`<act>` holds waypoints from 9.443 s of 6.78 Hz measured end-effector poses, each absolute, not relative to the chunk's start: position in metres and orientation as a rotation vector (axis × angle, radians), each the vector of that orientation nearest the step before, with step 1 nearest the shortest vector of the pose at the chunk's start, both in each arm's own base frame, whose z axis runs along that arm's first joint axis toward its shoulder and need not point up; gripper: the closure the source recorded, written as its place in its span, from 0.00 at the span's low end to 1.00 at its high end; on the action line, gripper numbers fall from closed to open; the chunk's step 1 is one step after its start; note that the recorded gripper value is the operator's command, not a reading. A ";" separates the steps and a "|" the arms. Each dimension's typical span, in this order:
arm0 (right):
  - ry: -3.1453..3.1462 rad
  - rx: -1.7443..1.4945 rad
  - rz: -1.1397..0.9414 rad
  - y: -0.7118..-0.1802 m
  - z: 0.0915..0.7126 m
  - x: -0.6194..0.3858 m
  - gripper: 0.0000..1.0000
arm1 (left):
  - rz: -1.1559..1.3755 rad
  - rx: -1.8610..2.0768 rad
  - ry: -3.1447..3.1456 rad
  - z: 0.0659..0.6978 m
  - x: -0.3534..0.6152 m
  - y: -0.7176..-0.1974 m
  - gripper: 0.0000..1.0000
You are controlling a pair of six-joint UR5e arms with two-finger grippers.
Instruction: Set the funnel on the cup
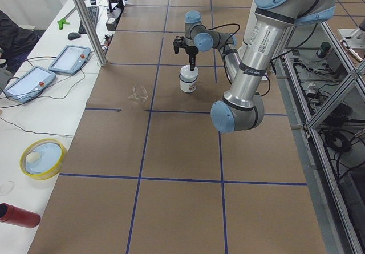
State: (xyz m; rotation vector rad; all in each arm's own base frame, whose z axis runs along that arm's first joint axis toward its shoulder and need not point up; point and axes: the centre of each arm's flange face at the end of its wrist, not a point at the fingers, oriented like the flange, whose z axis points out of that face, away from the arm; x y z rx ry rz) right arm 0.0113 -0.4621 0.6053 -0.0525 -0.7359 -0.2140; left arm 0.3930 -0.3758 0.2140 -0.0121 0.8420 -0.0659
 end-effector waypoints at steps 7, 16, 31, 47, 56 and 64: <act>-0.736 -0.053 -0.215 -0.462 0.605 0.011 0.00 | 0.004 0.110 0.778 0.287 0.305 -0.402 1.00; -0.736 -0.053 -0.214 -0.462 0.605 0.011 0.00 | 0.017 0.081 0.771 0.391 0.390 -0.453 0.00; -0.736 -0.052 -0.215 -0.462 0.605 0.011 0.00 | -1.157 0.170 0.956 0.345 0.434 -0.591 0.00; -0.736 -0.051 -0.215 -0.462 0.605 0.011 0.00 | -0.711 -0.026 0.888 0.179 0.283 -0.469 1.00; -0.736 -0.052 -0.215 -0.462 0.605 0.011 0.00 | -0.512 -0.035 0.664 0.166 0.454 -0.399 0.00; -0.736 -0.052 -0.215 -0.462 0.605 0.011 0.00 | -0.334 0.152 0.777 0.166 0.324 -0.470 0.00</act>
